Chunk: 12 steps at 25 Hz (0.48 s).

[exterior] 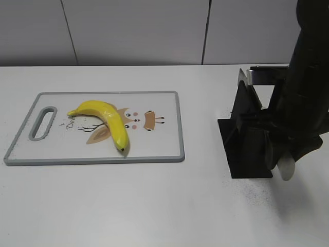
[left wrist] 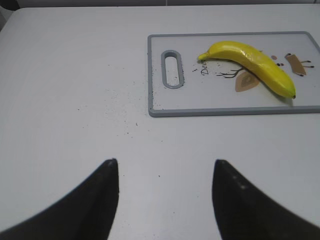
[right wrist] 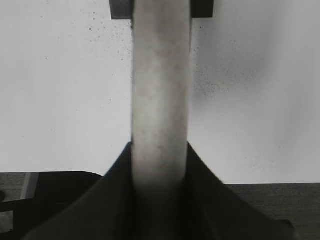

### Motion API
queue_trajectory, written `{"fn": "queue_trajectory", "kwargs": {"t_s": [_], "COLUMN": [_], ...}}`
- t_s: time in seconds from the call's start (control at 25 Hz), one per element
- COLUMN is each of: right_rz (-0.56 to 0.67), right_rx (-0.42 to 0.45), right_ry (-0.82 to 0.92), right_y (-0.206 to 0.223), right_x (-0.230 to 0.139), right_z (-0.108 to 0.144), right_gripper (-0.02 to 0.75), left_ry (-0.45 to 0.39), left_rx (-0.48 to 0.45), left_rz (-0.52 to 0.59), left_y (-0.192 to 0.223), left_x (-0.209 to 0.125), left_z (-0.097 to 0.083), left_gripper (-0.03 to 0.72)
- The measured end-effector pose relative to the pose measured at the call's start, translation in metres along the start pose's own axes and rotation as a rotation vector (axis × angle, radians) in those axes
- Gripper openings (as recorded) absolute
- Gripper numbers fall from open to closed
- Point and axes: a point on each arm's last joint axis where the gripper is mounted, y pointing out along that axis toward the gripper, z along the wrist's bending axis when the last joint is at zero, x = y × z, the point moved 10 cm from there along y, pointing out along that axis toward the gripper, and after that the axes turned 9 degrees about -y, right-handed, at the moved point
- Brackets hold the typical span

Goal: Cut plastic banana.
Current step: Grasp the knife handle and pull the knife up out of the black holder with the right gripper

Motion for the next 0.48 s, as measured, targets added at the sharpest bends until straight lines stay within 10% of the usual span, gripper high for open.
{"fn": "queue_trajectory", "kwargs": {"t_s": [0.48], "right_rz": [-0.071], "right_rx": [0.023], "right_ry": [-0.005], "right_y": [-0.023], "right_x": [0.003], "right_z": [0.003], "right_gripper": [0.164], "left_ry": [0.0], "left_rx": [0.0], "left_rz": [0.0], "left_y": [0.0], "left_x": [0.0], "left_z": [0.0], "left_gripper": [0.58]}}
